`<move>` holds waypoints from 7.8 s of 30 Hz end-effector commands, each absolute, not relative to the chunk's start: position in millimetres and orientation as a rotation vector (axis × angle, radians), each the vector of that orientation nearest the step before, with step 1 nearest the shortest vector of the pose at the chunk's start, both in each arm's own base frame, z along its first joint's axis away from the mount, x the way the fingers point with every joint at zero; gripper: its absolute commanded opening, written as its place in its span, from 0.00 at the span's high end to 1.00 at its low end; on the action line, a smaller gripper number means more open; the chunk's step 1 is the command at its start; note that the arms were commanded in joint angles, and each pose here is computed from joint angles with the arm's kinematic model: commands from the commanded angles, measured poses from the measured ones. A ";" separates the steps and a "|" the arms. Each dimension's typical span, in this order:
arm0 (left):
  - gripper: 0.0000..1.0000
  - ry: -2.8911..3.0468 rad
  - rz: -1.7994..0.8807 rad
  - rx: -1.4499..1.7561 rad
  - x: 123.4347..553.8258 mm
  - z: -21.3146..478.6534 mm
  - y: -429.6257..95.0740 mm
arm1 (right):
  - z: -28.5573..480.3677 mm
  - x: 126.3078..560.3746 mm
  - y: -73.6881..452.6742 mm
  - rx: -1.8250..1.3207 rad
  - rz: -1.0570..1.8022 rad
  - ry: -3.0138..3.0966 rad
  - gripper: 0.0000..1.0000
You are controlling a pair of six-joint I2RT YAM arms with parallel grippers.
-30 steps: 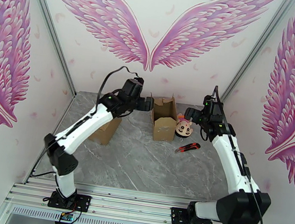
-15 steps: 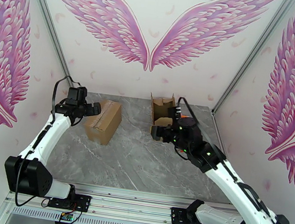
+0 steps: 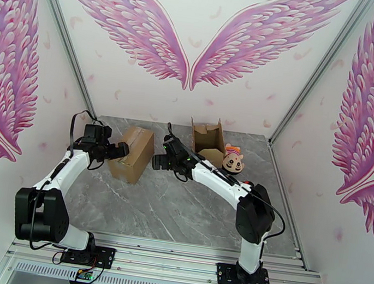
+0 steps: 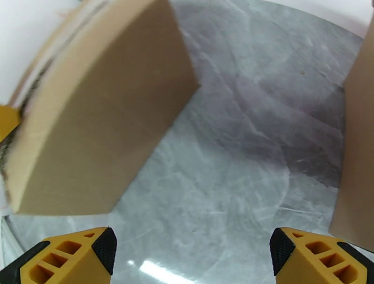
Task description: Unpack the express box
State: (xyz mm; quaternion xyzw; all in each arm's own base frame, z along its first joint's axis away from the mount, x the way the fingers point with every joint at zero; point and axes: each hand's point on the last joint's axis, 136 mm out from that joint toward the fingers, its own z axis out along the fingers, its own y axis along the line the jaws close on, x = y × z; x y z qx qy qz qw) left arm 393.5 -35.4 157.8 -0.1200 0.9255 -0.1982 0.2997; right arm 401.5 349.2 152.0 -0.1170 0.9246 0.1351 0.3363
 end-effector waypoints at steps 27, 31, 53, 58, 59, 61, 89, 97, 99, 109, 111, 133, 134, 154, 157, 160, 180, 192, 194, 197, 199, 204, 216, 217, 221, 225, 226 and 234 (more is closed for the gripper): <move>0.01 2.194 -0.420 -0.063 395.4 276.5 -101.9 | 197.7 415.8 295.4 -0.367 0.413 2.305 0.02; 0.01 2.198 -0.474 0.018 449.6 282.2 -98.9 | 199.0 379.8 301.6 -0.451 0.480 2.294 0.02; 0.05 2.369 -0.875 0.198 483.9 179.6 -151.2 | 138.5 346.2 286.2 -0.338 0.335 2.398 0.02; 0.06 2.364 -0.909 0.142 452.1 174.6 -153.1 | 131.0 339.3 262.4 -0.213 0.298 2.424 0.00; 0.06 2.363 -0.909 0.134 445.6 176.4 -153.5 | 130.5 338.7 259.0 -0.194 0.291 2.427 0.00; 0.06 2.375 -0.919 0.116 427.1 176.2 -155.7 | 128.9 335.9 252.2 -0.166 0.273 2.440 0.00; 0.01 2.305 -0.699 0.061 338.9 179.7 -140.2 | 128.6 287.8 69.7 0.416 0.273 2.418 0.03; 0.02 2.338 -0.728 0.150 324.0 169.9 -165.8 | 113.7 316.4 40.1 0.625 0.343 2.460 0.05; 0.02 2.346 -0.729 0.153 318.3 167.3 -170.1 | 111.6 319.8 27.7 0.610 0.260 2.471 0.02; 0.02 2.326 -0.667 0.191 324.7 173.8 -175.1 | 66.8 347.7 -19.2 0.796 0.165 2.553 0.04; 0.01 2.308 -0.638 0.201 326.3 179.7 -172.5 | 60.7 359.6 -22.4 0.816 0.146 2.568 0.05; 0.01 2.252 -0.510 0.233 322.7 196.8 -155.5 | 8.4 398.6 -26.3 0.808 0.073 2.740 0.28; 0.01 2.251 -0.511 0.233 323.0 197.1 -155.8 | 8.0 398.1 -25.6 0.805 0.075 2.743 0.29; 0.02 2.215 -0.524 0.230 315.5 209.0 -153.7 | 6.2 382.6 -23.1 0.793 0.085 2.759 0.32; 0.02 2.207 -0.525 0.227 314.1 209.1 -153.0 | 6.1 379.3 -23.8 0.799 0.079 2.758 0.34; 0.02 2.213 -0.524 0.233 313.6 207.0 -153.2 | 6.1 377.7 -23.3 0.803 0.083 2.753 0.38; 0.05 2.177 -0.501 0.270 310.1 222.0 -151.6 | 18.2 363.4 -15.6 0.855 0.178 2.659 0.60; 0.19 2.025 -0.475 0.427 293.9 280.7 -180.8 | 90.6 349.5 -12.1 0.833 0.274 2.441 0.62; 0.21 1.996 -0.471 0.487 289.6 293.8 -195.7 | 109.2 344.4 -10.0 0.826 0.302 2.396 0.62; 0.26 1.973 -0.507 0.566 287.3 304.8 -227.4 | 142.0 335.3 -5.9 0.806 0.331 2.311 0.64; 0.28 1.957 -0.549 0.641 287.1 307.1 -257.4 | 168.0 329.7 -0.4 0.788 0.376 2.232 0.65; 0.34 1.912 -0.699 0.840 285.6 301.2 -346.2 | 232.2 315.4 16.0 0.715 0.452 2.049 0.66; 0.45 1.826 -1.031 0.974 273.1 296.0 -445.8 | 320.8 315.4 62.1 0.581 0.668 1.814 0.65; 0.45 1.811 -1.054 0.971 271.6 295.9 -447.5 | 324.7 316.0 64.8 0.580 0.684 1.798 0.65; 0.46 1.765 -1.159 0.949 265.3 294.7 -455.0 | 336.3 318.0 72.4 0.575 0.717 1.756 0.65; 0.47 1.752 -1.205 0.940 262.4 291.2 -458.9 | 344.1 318.3 75.8 0.573 0.727 1.723 0.66; 0.48 1.749 -1.220 0.945 260.9 290.2 -460.4 | 346.9 318.9 77.1 0.569 0.734 1.711 0.66; 0.50 1.777 -1.277 0.929 260.8 276.1 -469.1 | 357.6 321.3 83.8 0.556 0.750 1.670 0.66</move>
